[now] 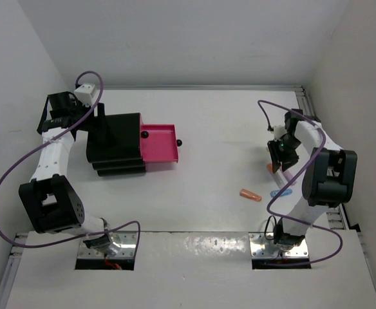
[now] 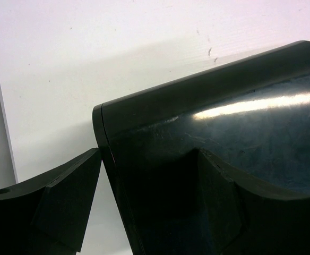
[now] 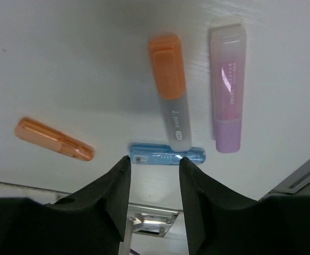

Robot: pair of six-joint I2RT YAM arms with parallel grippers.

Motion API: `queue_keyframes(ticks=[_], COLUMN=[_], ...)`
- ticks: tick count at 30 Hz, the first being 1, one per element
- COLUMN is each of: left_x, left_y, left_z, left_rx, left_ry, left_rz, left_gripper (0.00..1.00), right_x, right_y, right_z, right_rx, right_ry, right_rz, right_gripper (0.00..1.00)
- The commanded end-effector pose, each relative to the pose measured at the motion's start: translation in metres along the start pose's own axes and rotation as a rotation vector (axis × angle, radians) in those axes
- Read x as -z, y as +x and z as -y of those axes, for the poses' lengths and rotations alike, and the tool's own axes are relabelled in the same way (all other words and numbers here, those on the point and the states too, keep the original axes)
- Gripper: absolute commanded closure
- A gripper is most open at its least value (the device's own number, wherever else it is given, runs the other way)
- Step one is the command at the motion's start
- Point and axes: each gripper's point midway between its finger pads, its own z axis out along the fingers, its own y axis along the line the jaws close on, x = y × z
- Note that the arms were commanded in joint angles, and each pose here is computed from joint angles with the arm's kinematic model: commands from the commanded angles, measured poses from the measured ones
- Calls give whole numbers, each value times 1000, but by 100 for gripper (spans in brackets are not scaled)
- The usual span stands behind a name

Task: Sort the stationery into containers
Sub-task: Pick up the stationery from the center of the board.

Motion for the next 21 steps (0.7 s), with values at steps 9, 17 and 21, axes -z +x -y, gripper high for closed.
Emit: queue_keyframes(ticks=[9,17,21], left_x=[-2,-4,-5], left_y=[75,77,77], left_z=[24,26,27], left_rx=[22,26,34], left_ry=[63,74,78], left_rz=[-252,-257,-254], left_gripper=[22,22,22], right_x=[-43,-68,-74], right_y=[-1,-13,-19], right_z=[18,18,10], right_rx=[121,168,179], right_ry=[152,205,193], right_rz=[13,-7,-24], right_gripper=[56,57,64])
